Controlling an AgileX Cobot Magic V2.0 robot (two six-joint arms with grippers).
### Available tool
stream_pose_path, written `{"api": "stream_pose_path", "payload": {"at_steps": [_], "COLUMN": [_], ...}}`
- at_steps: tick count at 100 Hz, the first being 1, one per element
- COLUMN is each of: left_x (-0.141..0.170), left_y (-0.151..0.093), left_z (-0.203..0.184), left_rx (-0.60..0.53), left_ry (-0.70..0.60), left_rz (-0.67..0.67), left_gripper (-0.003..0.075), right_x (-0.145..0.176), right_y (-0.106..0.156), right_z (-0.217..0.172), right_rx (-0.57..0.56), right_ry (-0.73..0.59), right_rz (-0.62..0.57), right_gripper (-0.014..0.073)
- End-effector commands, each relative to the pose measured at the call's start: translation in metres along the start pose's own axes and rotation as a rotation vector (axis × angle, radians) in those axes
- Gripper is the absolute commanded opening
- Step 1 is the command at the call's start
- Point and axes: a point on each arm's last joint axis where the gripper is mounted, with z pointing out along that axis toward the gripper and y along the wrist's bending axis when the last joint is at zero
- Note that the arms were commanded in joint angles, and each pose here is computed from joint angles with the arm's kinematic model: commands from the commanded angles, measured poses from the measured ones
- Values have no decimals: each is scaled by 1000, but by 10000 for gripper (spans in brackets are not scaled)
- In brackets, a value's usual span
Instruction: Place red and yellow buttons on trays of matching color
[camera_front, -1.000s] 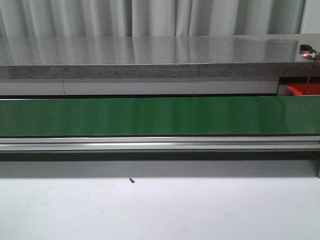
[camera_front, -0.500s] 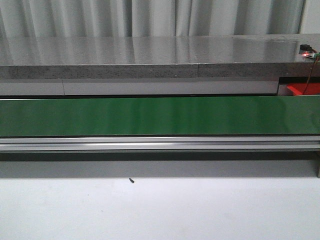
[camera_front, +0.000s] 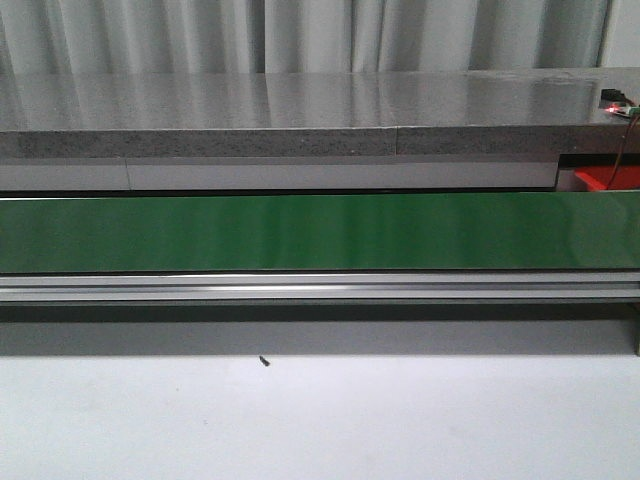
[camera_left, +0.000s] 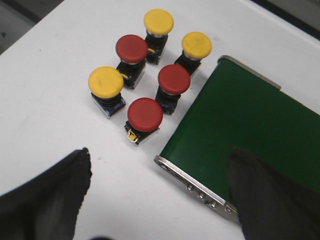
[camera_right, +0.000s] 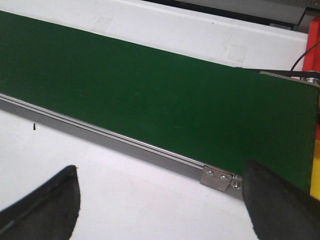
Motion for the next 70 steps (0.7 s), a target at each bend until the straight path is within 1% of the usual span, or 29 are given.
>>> {"api": "stream_pose_path", "payload": {"at_steps": [1,18,34,46,70], "left_x": [-25,-50,-61,-62,-53], "left_y": [-1,-2,-1,0,4], "left_z": [15,57,85,101,128], "left_rx": [-3,-13,-21,-27,-37], "left_ry": [-13,70,141,179,249], "left_rz": [-13,-17,-17,-20,-34], "left_gripper": [544,544,544,544,544], "right_x": [-13,-13,-13,-13,-13], "right_y": [0,0,0,0,0], "right_z": [-6,-6,-6,-6,-6], "right_rx": [16,16,16,17,17], "right_ry": [-86,-86,-86,-86,-87], "right_rz": [18,18,18,19,18], "right_gripper": [646,646,646,646,646]}}
